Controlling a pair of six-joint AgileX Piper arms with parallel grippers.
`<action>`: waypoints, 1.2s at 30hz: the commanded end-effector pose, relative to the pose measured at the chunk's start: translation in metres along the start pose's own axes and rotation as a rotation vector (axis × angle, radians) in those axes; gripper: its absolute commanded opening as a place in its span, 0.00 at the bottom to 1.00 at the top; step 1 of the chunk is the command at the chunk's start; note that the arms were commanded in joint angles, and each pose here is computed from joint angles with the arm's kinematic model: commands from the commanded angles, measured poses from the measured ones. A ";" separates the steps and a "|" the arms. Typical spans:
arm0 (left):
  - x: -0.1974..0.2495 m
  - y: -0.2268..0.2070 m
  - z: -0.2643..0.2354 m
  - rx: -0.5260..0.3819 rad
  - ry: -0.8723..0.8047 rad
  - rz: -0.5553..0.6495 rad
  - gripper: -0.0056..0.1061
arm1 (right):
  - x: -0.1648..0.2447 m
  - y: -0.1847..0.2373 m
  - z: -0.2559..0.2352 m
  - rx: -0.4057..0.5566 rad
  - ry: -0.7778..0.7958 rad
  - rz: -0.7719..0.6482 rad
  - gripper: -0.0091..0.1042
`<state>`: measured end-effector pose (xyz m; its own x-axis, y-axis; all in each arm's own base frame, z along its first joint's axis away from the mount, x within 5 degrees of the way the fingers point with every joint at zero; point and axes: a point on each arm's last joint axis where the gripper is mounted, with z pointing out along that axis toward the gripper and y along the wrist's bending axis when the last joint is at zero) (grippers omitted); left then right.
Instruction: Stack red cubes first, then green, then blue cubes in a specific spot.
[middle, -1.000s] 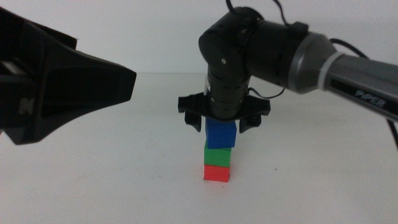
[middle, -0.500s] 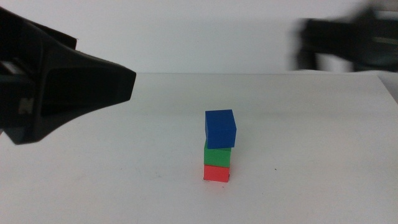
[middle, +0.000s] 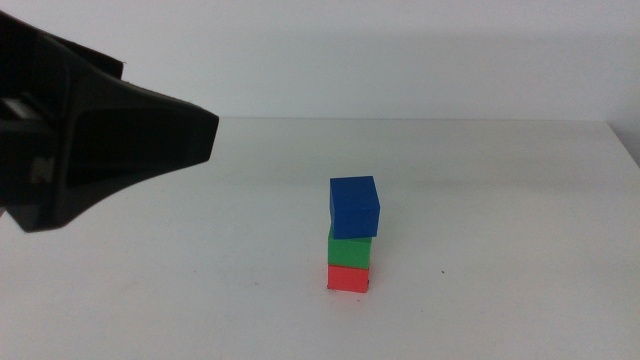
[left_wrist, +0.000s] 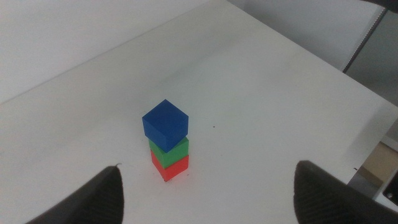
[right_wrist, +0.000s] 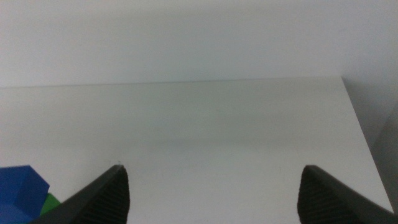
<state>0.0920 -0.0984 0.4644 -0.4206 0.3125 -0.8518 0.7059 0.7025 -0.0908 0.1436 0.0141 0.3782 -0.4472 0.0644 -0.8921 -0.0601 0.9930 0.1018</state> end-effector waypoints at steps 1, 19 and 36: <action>-0.001 0.000 -0.001 -0.001 -0.017 0.000 0.89 | 0.000 -0.001 0.000 0.001 -0.026 -0.015 0.90; 0.052 0.033 0.052 -0.170 -0.256 0.000 0.89 | 0.007 -0.001 0.000 -0.012 -0.073 0.004 0.90; 0.261 0.061 0.047 -0.685 -0.498 -0.260 0.89 | 0.193 -0.023 -0.003 0.011 -0.432 -0.066 0.90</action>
<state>0.0517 -0.0049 0.2225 -0.1153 -0.0881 -0.9894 0.0736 0.9926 -0.0970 0.0568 0.0045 0.2170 -0.0137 0.0581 -0.9982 -0.0776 0.9952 0.0590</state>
